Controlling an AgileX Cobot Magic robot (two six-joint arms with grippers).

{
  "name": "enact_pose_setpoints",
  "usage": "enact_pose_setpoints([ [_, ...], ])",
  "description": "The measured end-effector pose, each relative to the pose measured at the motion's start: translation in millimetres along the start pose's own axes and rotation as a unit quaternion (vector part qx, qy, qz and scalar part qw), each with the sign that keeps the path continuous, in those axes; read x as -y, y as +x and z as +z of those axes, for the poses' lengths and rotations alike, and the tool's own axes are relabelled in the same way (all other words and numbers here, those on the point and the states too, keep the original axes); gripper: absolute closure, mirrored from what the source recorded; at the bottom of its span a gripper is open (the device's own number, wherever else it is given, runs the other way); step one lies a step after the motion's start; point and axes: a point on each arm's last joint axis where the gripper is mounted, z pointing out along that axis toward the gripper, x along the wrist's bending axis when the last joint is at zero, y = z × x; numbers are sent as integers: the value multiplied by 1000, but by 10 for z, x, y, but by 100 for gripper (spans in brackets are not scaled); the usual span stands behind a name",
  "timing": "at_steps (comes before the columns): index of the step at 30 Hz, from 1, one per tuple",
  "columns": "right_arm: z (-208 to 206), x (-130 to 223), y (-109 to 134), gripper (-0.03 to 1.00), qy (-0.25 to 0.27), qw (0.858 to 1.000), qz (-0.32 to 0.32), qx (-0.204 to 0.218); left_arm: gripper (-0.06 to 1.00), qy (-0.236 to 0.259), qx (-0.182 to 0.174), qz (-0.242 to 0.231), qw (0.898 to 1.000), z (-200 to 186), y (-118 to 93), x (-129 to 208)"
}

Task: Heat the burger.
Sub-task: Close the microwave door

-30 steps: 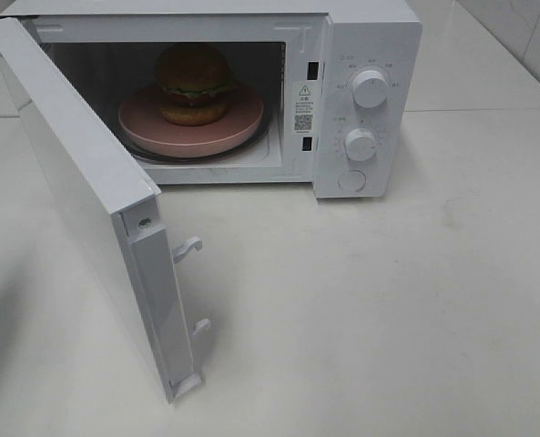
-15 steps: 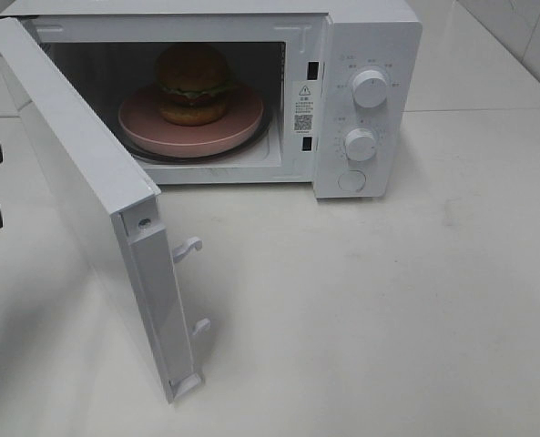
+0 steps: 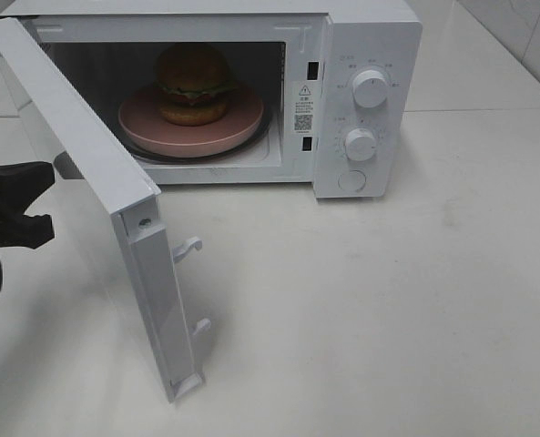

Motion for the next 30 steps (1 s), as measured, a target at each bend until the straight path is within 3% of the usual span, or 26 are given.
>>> enact_pose_setpoints([
  [14,0,0,0,27,0,1000,0,0,94,-9,35,-17,999,399,-295,-72],
  [22,0,0,0,27,0,1000,0,0,94,-4,14,-41,999,674,-517,-151],
  [24,0,0,0,27,0,1000,0,0,94,-5,8,-35,999,804,-651,-221],
  [30,0,0,0,27,0,1000,0,0,94,-7,-8,-47,999,934,-756,-283],
])
